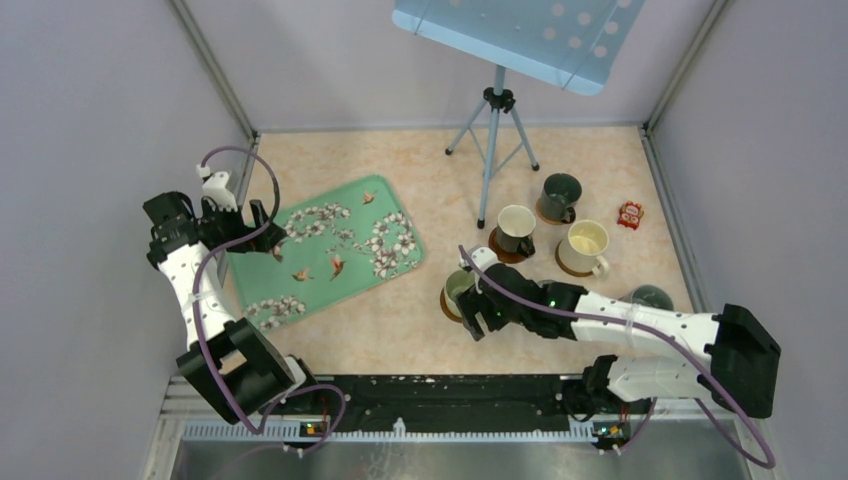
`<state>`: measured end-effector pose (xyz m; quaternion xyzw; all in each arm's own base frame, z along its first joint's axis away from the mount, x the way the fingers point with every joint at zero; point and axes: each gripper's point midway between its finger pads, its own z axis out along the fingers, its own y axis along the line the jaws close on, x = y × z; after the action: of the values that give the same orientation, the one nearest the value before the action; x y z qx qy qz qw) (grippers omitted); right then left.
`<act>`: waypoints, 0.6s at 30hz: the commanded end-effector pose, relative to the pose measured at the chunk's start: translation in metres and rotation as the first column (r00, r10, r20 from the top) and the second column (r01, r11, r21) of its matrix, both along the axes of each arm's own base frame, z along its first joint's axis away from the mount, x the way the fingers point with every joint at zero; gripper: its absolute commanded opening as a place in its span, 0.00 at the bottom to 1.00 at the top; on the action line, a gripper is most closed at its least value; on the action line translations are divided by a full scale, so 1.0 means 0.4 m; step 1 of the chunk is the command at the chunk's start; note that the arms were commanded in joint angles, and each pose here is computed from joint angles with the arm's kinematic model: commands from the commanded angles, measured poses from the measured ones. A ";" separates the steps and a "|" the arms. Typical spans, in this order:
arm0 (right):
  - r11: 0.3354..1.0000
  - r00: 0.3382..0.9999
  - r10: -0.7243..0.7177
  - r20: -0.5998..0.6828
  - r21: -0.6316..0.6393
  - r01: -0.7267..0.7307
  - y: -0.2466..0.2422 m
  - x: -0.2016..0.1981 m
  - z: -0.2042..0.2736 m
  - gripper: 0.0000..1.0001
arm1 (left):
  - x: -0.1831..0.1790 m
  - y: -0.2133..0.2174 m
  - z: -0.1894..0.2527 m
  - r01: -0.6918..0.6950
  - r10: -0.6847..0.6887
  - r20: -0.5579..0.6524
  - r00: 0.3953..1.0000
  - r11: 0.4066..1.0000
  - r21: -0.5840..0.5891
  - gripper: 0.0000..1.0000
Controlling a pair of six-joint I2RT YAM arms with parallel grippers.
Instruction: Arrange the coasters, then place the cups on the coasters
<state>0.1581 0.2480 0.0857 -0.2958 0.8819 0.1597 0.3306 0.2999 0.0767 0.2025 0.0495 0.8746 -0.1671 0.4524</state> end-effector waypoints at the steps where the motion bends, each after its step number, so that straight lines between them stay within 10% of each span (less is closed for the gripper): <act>1: 0.999 1.000 0.024 -0.001 0.036 -0.024 0.015 0.018 0.069 0.84 | 0.017 0.001 0.048 0.021 -0.023 0.072 0.997 1.000 0.021 0.99; 18: 0.951 0.959 0.283 0.023 0.122 -0.283 0.024 0.073 0.257 0.89 | 0.037 -0.068 -0.085 0.145 -0.136 -0.086 0.987 0.984 0.103 0.99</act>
<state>0.1857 0.2532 0.1599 -0.3503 0.8494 0.2096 0.3344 0.3082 0.0576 0.1865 0.0919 0.8841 -0.1714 0.4249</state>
